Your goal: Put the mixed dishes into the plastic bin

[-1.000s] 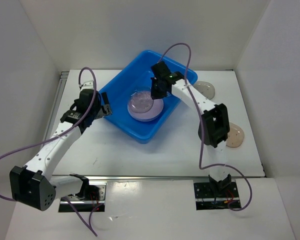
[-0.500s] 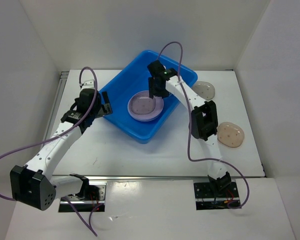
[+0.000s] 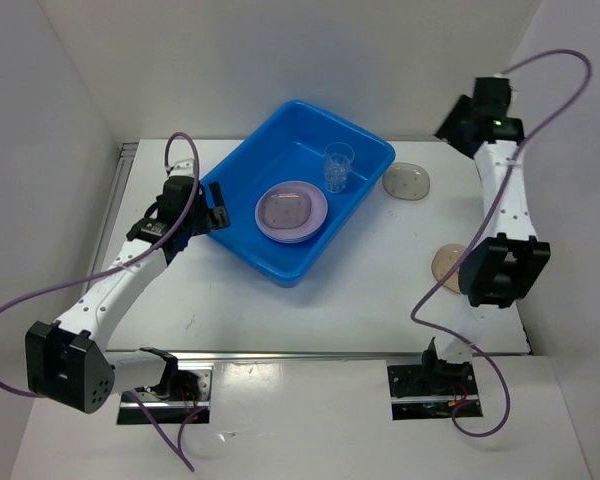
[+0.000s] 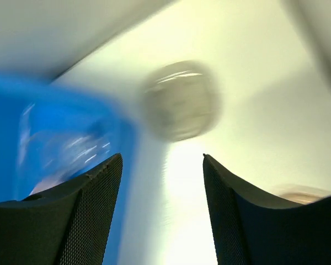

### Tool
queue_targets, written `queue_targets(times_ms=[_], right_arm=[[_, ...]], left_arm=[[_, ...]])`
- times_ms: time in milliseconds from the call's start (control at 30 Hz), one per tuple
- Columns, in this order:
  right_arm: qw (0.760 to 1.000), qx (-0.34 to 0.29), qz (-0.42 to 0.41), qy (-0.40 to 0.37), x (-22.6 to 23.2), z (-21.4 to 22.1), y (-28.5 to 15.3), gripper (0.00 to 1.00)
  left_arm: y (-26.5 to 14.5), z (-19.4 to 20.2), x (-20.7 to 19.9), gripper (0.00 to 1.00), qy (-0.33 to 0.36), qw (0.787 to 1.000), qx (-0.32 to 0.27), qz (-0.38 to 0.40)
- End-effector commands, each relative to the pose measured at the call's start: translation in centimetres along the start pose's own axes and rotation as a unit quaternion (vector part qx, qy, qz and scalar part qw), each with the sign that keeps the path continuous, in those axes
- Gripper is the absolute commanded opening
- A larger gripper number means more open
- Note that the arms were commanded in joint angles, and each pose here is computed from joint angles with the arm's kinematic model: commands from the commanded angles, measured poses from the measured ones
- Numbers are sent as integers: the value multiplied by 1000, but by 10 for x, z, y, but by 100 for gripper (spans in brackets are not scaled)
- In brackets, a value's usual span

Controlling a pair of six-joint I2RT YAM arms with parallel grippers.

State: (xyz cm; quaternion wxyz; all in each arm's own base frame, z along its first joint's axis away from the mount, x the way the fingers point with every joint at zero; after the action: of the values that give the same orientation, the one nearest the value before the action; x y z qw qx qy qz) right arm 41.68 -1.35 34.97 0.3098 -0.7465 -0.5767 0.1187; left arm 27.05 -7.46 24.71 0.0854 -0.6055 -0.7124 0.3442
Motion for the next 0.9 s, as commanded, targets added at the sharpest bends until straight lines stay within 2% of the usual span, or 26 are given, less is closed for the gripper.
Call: queue_targets(times_ms=[0,167,433,867], right_arm=[[994,82,62,38,-51,36,44,66],[983,127,112,63,-89,58,81,61],[975,185,78,91,-86,81,140,56],[969,197,21,145,-78,96,186,51]], left_arm=[[5,-3,-4,100,-7,1000,-8,18],[7,-2,-4,100,-6,1000,-4,16],[10,-2,-2,100,4,1000,-5,5],[16,2,2,100,11,1000,-5,-12]])
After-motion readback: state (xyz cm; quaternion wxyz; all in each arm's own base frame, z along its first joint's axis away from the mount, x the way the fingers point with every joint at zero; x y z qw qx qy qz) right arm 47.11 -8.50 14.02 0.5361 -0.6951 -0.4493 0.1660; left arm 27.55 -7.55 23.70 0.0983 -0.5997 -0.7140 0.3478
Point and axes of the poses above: each gripper's point midway between its finger pads, its own y axis out along the fingers, its own x axis along the line the jaws close on, z = x × y, the point moved 10 cm from there along -y, back along the fingers, and after that the axes turned 8 degrees about -y, right-handed, at the moved point
